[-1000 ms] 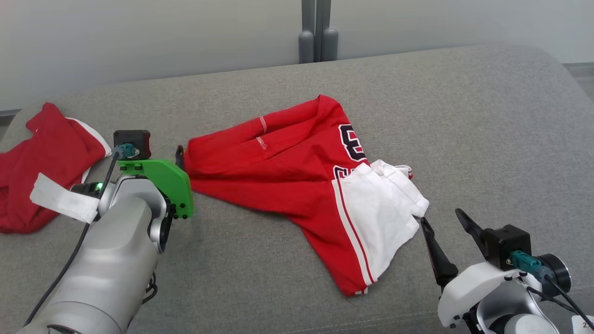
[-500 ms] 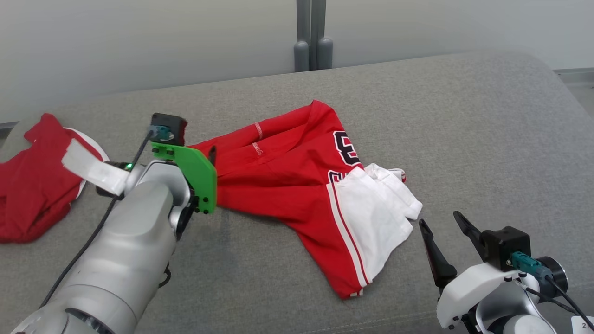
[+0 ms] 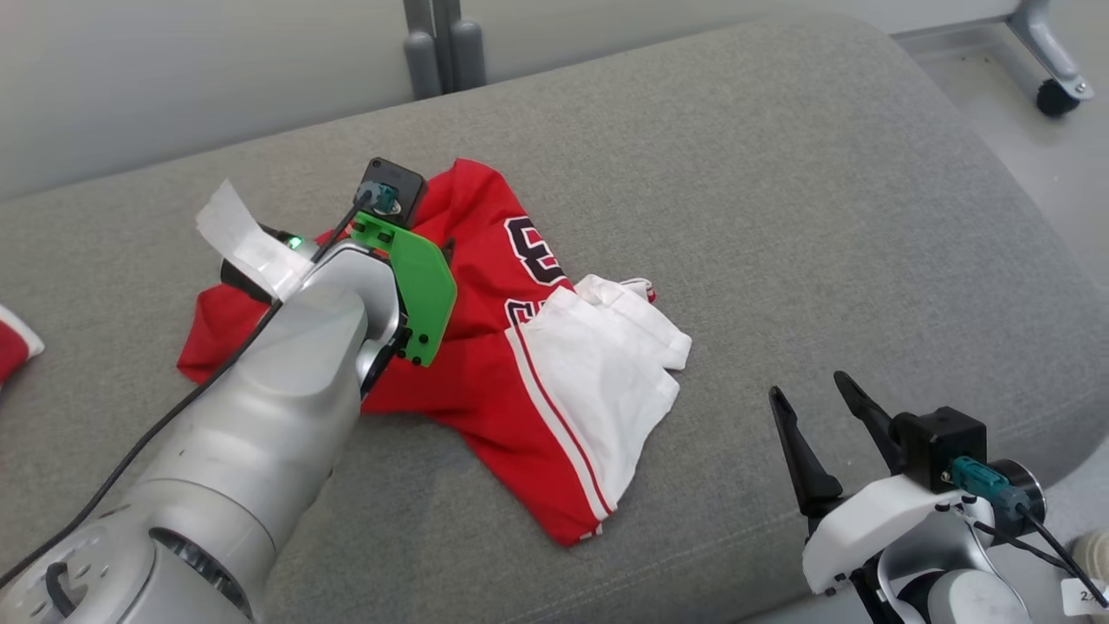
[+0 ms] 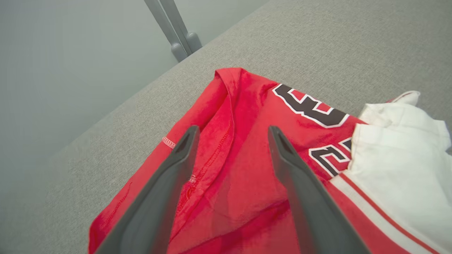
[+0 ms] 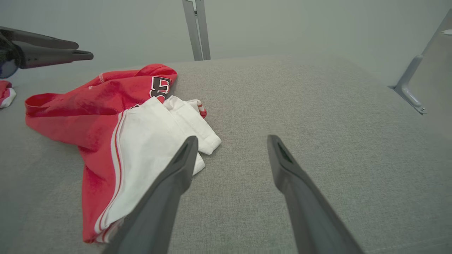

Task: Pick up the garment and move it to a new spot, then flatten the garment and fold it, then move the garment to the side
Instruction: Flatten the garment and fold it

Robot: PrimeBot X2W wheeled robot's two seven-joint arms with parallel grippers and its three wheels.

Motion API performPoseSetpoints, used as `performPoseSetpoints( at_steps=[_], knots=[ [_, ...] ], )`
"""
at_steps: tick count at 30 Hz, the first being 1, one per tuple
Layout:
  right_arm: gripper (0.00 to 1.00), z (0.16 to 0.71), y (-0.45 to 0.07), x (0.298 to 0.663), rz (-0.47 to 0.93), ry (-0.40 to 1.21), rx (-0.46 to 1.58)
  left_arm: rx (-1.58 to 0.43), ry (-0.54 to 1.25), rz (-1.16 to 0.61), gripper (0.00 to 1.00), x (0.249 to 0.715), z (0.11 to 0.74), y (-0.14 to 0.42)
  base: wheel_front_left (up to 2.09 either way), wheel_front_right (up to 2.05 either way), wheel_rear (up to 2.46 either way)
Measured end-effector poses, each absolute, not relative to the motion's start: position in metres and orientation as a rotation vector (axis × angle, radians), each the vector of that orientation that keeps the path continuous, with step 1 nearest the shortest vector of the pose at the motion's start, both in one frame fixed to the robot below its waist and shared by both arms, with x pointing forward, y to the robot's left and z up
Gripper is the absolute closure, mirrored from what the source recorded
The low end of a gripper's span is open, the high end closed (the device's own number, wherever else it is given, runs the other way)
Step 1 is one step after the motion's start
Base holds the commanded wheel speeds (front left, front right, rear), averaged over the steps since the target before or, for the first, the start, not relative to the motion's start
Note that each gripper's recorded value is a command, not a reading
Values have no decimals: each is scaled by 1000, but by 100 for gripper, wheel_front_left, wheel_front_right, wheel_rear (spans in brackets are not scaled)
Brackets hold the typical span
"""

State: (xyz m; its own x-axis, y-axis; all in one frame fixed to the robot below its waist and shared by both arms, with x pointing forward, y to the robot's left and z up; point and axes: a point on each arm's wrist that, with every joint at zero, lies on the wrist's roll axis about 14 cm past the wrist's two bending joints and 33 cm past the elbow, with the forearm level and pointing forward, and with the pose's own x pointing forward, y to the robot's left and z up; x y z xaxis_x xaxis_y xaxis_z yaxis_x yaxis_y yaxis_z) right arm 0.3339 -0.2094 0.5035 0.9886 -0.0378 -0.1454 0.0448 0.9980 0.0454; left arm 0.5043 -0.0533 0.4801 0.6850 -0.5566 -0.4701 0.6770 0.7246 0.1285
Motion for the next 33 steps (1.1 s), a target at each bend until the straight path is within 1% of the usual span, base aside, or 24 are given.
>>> performPoseSetpoints(
  at_steps=[6, 16, 23, 24, 25, 26, 27, 33],
  knots=[
    [0, 494, -227, 330, -102, 173, 45, 369, 407, -734, 0, 525, 469, -70, 0, 0, 0],
    [0, 470, -244, 323, -172, 244, 48, 417, 492, -703, 0, 551, 428, -76, 0, 0, 0],
    [0, 463, -247, 321, -187, 267, 57, 472, 546, -699, 0, 555, 408, -74, 0, 0, 0],
    [0, 462, -247, 321, -187, 269, 59, 491, 557, -701, 0, 555, 404, -73, 0, 0, 0],
    [0, 461, -247, 322, -188, 271, 59, 509, 570, -701, 3, 554, 401, -71, 0, 0, 0],
    [0, 460, -247, 322, -188, 272, 59, 532, 589, -696, 3, 553, 396, -67, 0, 0, 0],
    [0, 460, -248, 323, -188, 273, 60, 550, 602, -690, 0, 554, 393, -62, 0, 0, 0],
    [0, 456, -245, 328, -174, 277, 63, 598, 654, -658, 0, 556, 384, -38, 0, 0, 0]
  ],
)
